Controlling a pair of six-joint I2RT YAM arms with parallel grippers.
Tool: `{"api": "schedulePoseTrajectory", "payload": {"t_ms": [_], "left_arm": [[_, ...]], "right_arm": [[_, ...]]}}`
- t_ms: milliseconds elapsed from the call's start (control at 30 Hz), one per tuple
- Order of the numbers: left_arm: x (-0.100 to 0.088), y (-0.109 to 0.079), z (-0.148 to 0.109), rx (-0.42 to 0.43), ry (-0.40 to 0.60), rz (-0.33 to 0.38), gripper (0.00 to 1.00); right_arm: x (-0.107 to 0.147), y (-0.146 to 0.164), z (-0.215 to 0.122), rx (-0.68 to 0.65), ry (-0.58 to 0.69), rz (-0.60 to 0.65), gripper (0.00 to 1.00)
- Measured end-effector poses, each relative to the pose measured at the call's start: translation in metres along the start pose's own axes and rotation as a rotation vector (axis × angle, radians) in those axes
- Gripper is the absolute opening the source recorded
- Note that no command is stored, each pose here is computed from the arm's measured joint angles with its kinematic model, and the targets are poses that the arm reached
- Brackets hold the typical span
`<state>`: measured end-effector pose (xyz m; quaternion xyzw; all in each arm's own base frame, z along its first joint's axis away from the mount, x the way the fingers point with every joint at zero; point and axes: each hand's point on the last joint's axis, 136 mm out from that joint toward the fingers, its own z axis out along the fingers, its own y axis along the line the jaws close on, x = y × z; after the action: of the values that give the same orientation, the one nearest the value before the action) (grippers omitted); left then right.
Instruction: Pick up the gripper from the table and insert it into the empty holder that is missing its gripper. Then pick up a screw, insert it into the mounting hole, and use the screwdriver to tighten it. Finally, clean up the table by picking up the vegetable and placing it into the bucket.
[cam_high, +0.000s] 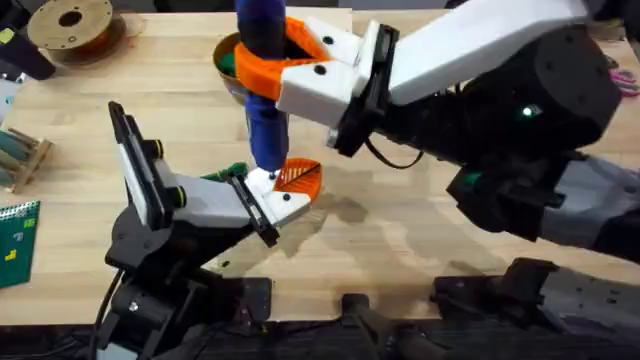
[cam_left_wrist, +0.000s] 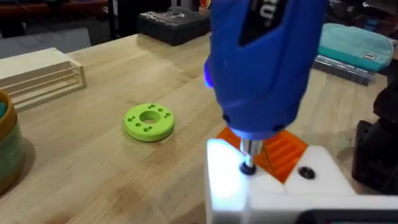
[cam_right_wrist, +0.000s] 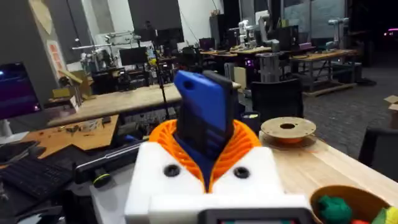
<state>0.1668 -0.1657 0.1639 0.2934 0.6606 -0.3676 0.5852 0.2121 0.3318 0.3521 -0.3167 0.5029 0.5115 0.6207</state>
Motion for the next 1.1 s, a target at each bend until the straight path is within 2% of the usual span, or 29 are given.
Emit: {"api": "schedulePoseTrajectory", "payload": {"t_ms": [1100], "left_arm": [[0.0001, 0.0000, 0.0000, 0.000, 0.000, -0.001, 0.004]], "right_arm": [[0.0038, -0.0024, -0.0001, 0.011, 0.015, 0.007, 0.029]]}}
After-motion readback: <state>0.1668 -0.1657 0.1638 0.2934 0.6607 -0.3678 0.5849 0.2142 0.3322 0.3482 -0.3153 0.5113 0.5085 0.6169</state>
